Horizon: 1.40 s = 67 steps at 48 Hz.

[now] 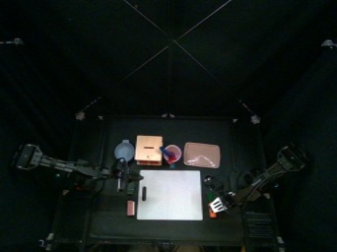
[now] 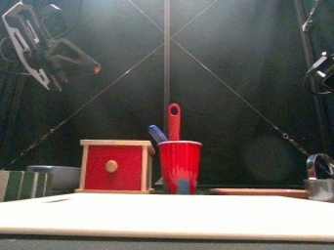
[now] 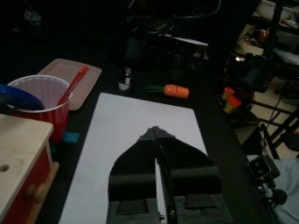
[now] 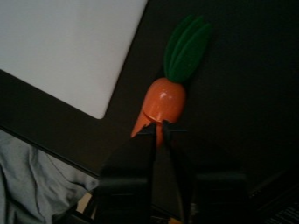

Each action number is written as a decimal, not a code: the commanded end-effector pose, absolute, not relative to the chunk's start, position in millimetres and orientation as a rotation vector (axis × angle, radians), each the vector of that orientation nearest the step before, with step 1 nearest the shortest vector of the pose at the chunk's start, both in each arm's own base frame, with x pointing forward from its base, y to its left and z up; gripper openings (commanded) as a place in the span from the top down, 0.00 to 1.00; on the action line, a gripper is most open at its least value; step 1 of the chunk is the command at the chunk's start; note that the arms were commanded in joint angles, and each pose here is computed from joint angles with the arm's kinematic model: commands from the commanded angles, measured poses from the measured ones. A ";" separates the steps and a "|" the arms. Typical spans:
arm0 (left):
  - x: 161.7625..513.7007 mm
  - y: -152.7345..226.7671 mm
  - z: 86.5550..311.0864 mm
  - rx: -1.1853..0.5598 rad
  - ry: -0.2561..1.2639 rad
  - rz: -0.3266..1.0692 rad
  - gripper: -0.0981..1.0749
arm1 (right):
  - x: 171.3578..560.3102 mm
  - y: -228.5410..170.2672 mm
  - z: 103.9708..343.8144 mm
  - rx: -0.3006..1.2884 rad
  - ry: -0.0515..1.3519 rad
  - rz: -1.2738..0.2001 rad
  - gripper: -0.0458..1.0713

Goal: Grab carrot an dhand to left arm

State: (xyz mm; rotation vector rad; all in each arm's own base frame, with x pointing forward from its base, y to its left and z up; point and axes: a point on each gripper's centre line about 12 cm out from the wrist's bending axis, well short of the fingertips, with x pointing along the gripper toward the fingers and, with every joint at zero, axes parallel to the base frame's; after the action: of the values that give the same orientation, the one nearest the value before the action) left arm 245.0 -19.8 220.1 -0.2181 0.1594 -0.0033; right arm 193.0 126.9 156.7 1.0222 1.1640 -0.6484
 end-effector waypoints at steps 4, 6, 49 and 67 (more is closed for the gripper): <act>247.6 -19.9 225.1 -0.219 0.141 -0.003 0.60 | 197.5 130.6 156.8 1.024 1.158 -0.657 0.24; 247.3 -20.2 224.7 -0.219 0.141 -0.004 0.59 | 199.7 131.7 153.9 1.017 1.162 -0.668 0.18; 248.5 -20.3 211.4 -0.215 0.196 0.002 0.50 | 219.6 123.5 116.4 0.995 1.179 -0.787 0.11; 251.1 -21.0 204.6 -0.211 0.223 0.003 0.32 | 219.5 126.3 117.1 1.003 1.188 -0.778 0.40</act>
State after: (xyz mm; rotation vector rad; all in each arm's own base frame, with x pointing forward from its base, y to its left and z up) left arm 247.5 -19.9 198.4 -0.2091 0.2426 0.0081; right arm 216.5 123.9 111.4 0.9851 1.1987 -0.7966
